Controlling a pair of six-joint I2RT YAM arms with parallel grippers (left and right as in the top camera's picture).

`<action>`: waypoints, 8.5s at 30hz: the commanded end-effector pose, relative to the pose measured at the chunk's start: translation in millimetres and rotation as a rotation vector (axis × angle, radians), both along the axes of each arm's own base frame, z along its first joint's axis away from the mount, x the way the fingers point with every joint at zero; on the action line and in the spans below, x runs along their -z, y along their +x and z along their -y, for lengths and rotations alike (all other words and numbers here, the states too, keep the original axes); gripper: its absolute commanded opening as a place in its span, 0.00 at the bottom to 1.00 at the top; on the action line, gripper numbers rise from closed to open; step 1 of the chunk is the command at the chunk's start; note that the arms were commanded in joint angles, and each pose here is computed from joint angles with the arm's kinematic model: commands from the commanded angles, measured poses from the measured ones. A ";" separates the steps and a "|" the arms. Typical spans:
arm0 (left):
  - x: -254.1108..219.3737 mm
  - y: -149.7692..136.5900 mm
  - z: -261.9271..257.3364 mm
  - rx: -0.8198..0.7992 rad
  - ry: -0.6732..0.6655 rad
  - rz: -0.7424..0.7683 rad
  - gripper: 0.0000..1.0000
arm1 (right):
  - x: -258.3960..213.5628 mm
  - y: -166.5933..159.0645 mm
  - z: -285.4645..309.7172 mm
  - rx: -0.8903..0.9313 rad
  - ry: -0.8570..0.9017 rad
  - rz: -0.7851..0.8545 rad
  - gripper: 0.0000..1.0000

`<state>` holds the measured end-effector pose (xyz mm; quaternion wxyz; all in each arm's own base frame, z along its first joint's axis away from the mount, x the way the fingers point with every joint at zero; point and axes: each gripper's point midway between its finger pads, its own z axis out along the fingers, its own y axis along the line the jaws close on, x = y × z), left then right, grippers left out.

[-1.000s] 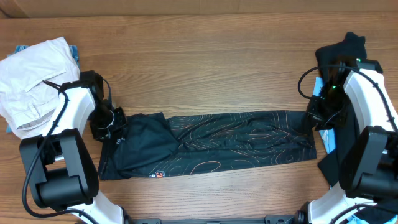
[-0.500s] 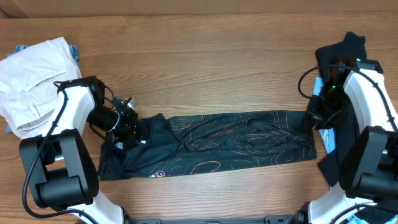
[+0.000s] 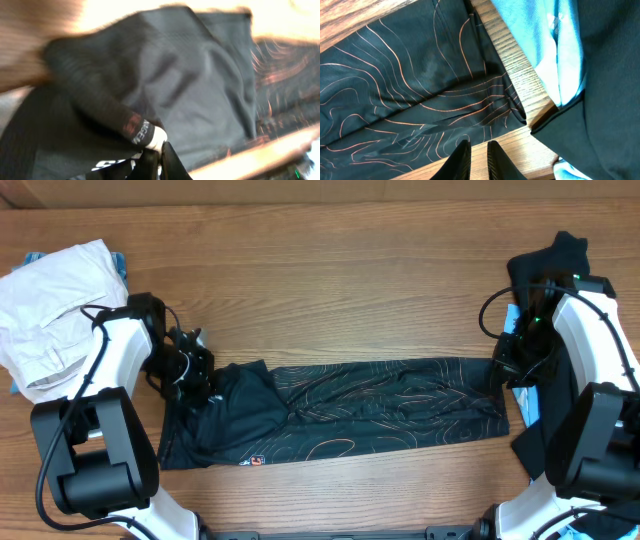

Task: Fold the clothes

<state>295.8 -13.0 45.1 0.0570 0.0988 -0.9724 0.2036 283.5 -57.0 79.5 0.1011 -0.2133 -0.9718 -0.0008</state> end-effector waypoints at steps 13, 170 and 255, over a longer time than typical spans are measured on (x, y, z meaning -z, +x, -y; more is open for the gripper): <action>-38.1 48.4 -23.9 -0.068 0.134 0.120 0.04 | -4.3 0.6 2.4 -0.004 -0.013 0.017 0.15; 61.9 62.9 -11.8 -0.188 0.287 0.307 0.47 | 93.3 40.6 -38.2 -0.079 0.152 0.351 0.04; -26.9 67.4 -20.7 -0.109 0.346 0.172 0.68 | -4.8 71.7 -253.6 -0.551 0.219 0.416 0.08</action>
